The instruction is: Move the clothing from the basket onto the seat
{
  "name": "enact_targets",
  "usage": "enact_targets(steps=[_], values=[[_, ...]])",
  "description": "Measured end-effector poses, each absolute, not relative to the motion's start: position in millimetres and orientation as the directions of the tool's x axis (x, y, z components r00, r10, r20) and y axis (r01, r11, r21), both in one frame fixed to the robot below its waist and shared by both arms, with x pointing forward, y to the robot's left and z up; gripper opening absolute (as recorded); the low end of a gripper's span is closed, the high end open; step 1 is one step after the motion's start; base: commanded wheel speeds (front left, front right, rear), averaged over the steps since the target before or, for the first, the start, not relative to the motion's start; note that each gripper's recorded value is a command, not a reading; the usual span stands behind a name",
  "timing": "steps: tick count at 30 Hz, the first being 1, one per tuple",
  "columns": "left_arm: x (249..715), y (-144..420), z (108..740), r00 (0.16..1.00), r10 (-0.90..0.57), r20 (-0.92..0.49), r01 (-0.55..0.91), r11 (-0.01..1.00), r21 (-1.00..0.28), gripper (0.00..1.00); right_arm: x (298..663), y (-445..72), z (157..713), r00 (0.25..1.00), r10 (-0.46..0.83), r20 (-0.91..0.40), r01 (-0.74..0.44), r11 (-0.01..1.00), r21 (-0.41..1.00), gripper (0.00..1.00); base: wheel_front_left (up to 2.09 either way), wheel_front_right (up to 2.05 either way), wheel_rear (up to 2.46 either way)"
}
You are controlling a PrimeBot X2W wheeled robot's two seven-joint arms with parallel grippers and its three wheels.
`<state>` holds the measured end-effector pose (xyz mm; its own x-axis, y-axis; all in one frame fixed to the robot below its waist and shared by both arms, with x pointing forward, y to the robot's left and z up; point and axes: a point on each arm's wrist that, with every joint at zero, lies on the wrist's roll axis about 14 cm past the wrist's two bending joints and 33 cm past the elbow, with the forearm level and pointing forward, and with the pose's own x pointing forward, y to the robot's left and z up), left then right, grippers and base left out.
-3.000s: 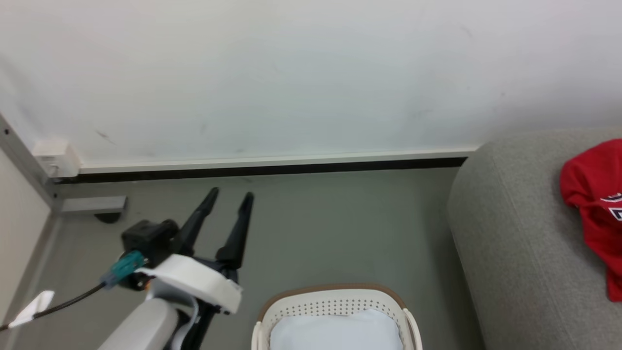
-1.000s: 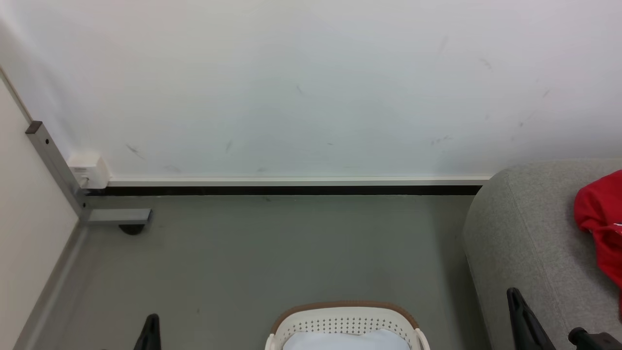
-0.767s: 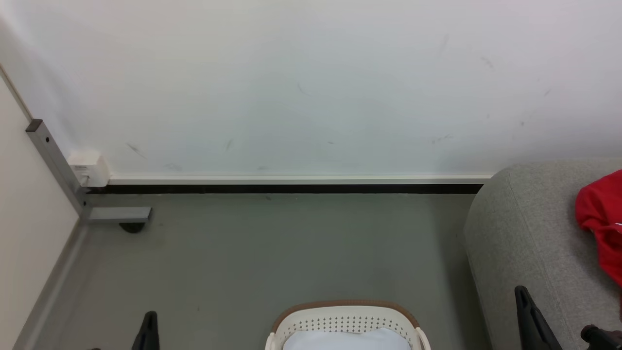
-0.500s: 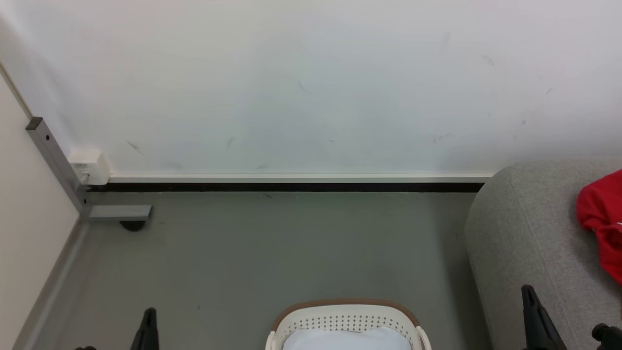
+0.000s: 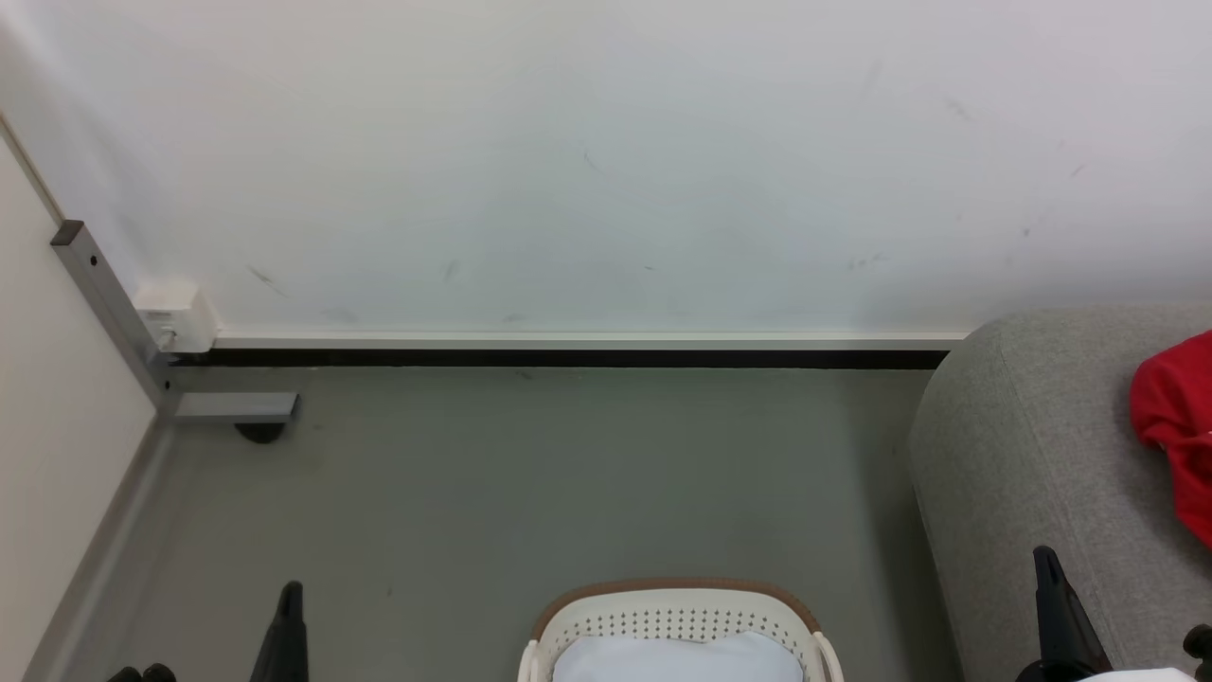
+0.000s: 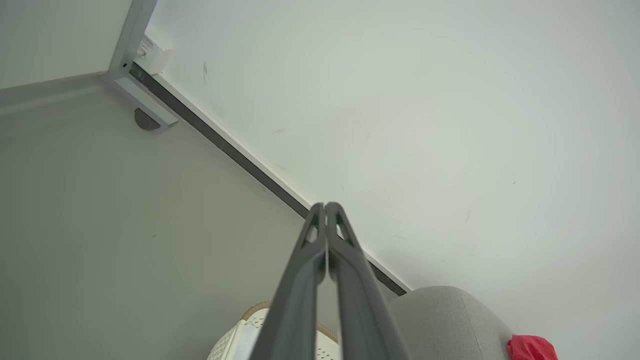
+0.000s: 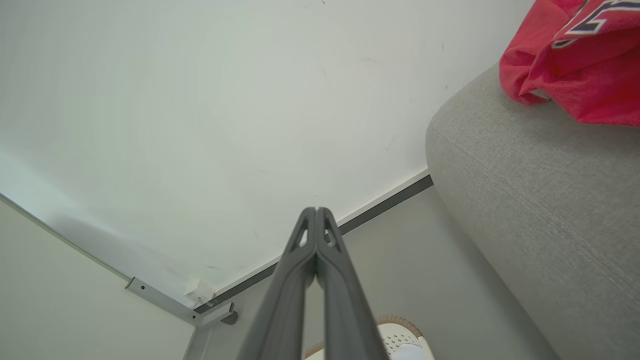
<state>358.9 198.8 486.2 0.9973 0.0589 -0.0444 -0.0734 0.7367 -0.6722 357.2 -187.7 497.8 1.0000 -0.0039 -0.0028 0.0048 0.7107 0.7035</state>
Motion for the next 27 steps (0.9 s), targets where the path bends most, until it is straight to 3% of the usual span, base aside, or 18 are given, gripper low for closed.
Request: enact_targets(steps=[27], values=[[369.9,198.7,490.1,0.997,0.043,-0.059,-0.072,0.487,-0.871,0.0,368.9,-195.6,499.9,1.0,-0.018,-0.023,0.029,0.47,0.882,0.0,0.0,0.0,0.0]])
